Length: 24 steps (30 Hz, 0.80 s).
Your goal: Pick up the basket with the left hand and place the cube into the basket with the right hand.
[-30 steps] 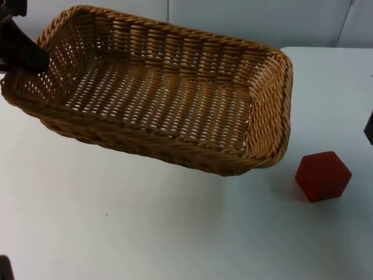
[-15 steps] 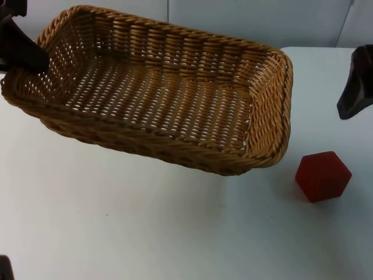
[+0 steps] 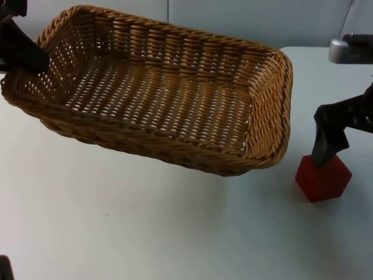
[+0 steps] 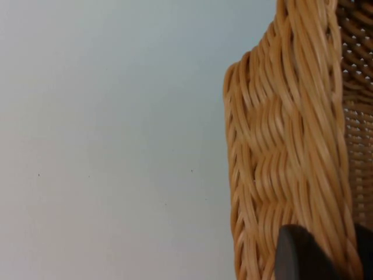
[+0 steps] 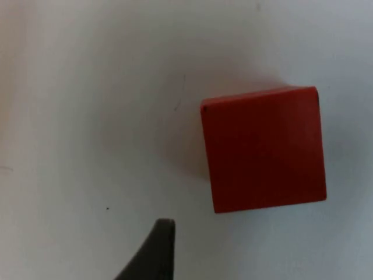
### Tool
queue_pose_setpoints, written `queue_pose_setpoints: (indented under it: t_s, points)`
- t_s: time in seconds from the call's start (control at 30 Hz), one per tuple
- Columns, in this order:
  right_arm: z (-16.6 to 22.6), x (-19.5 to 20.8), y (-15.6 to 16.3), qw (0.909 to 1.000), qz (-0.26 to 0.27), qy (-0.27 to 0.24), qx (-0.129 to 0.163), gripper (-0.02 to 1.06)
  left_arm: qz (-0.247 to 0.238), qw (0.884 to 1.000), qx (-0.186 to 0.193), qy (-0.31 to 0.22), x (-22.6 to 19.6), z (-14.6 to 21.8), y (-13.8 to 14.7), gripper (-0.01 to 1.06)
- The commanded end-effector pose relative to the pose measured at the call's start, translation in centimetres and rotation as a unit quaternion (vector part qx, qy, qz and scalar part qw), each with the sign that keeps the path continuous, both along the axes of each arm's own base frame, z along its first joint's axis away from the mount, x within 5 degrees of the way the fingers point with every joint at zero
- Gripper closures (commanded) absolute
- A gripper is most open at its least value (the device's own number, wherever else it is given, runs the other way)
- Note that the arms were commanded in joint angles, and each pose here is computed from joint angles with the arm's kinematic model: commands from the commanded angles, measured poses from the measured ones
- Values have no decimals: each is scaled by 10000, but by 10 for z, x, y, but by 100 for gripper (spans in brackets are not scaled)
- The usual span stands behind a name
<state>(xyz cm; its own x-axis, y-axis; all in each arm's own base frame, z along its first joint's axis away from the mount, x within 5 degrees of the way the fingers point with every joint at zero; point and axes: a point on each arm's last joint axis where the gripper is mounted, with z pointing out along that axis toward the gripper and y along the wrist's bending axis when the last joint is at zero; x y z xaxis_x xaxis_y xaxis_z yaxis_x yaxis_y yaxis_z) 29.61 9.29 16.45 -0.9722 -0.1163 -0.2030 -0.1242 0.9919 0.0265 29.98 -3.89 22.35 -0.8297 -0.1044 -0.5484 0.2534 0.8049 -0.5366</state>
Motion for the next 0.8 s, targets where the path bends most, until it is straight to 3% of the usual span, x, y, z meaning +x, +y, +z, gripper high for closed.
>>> queue_pose_setpoints:
  t_s: [0.0,0.3,0.6,0.77]
  points:
    - [-2,7,-1,9999,28,-146,-3,7,61,9997,-228,-26,-1,6,-2,105]
    - [-16,15,-14,9998,75,-136,-121,7,69,9997,-222,-30,-1,6,-2,105]
    - [-17,22,-12,9987,280,-426,-86,8,69,9997,-222,-30,-1,6,-2,105]
    - [-15,33,-8,9991,273,-319,-38,8,69,9997,-222,-30,-1,6,-2,105]
